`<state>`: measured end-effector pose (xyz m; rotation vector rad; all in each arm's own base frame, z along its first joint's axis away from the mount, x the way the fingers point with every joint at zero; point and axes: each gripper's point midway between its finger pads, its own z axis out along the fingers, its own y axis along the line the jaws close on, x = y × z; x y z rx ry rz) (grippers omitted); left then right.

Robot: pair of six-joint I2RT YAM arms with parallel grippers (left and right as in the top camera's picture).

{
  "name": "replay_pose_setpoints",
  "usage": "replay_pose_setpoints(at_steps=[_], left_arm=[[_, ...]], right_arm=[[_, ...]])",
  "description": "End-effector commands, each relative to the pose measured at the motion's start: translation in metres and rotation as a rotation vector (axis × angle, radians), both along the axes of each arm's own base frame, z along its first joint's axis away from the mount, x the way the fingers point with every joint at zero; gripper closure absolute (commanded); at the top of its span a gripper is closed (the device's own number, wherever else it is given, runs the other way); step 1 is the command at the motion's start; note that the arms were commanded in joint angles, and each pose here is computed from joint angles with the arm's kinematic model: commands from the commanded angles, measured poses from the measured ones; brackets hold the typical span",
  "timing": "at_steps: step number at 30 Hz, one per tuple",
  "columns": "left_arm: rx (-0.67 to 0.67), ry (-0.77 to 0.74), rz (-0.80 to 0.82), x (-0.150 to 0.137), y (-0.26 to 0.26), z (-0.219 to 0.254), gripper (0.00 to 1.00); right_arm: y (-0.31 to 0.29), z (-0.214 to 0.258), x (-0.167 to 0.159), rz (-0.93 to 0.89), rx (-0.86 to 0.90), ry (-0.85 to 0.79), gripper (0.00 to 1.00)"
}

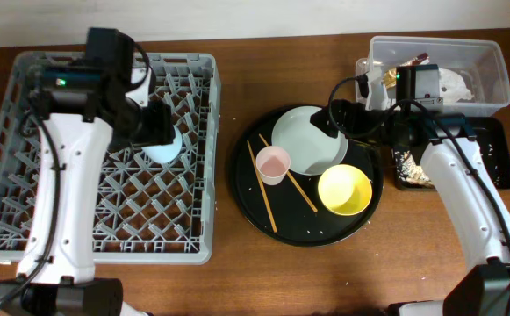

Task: Sort waste into correct bins and load items into the dishwasher rack
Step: 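Place the blue cup upside down in the dish rack with the left gripper, then grasp the pink cup with the right gripper and lift it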

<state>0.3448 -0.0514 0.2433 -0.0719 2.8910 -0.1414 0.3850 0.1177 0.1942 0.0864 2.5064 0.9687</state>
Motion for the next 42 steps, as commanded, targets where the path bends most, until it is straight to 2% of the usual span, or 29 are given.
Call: replay_pose_setpoints(at_steps=[1,3,9,12,21,23,24,28,30,31,33,37,38,41,42], left_arm=[[0.081,0.117,0.108,-0.015,0.008,-0.036,0.48],[0.085,0.174,0.100,-0.026,0.000,-0.054,0.48],[0.101,0.199,0.022,-0.032,-0.028,-0.102,0.48],[0.189,0.145,0.106,-0.021,-0.010,-0.103,0.48],[0.179,0.141,0.089,-0.021,-0.017,-0.123,0.47],[0.179,0.138,0.089,-0.021,-0.017,-0.123,0.20],[0.178,0.138,0.089,-0.021,-0.018,-0.123,0.14],[0.138,0.100,0.087,-0.011,-0.025,-0.121,0.13],[0.124,0.055,0.089,0.000,-0.028,-0.108,0.13],[0.102,0.016,0.089,0.010,-0.032,-0.095,0.13],[0.059,-0.022,0.083,0.018,-0.040,-0.081,0.13],[0.045,-0.044,0.083,0.023,-0.043,-0.079,0.13],[0.045,-0.044,0.083,0.023,-0.043,-0.079,0.13],[0.045,-0.044,0.083,0.023,-0.043,-0.079,0.13],[0.044,-0.045,0.083,0.023,-0.043,-0.079,0.08]], right_arm=[[-0.007,-0.008,0.001,-0.031,-0.058,0.018,0.02],[-0.008,-0.008,0.001,-0.032,-0.059,0.017,0.01],[-0.008,-0.008,0.001,-0.032,-0.059,0.018,0.01],[-0.008,-0.008,0.000,-0.031,-0.059,0.021,0.02],[-0.008,-0.009,0.000,-0.031,-0.059,0.022,0.02],[-0.008,-0.009,0.000,-0.032,-0.059,0.022,0.01],[-0.008,-0.008,0.001,-0.032,-0.059,0.020,0.01],[-0.005,-0.009,-0.001,-0.022,-0.057,0.024,0.02],[0.018,-0.010,-0.005,0.041,-0.083,-0.001,0.22],[0.031,-0.023,-0.007,0.023,-0.180,0.014,0.27],[0.049,-0.043,-0.010,-0.008,-0.259,0.061,0.28],[0.069,-0.104,-0.016,-0.034,-0.362,0.198,0.52],[0.068,-0.112,-0.016,-0.033,-0.370,0.217,0.55],[0.068,-0.118,-0.016,-0.031,-0.376,0.231,0.89],[0.068,-0.116,-0.016,-0.031,-0.374,0.229,0.96]])
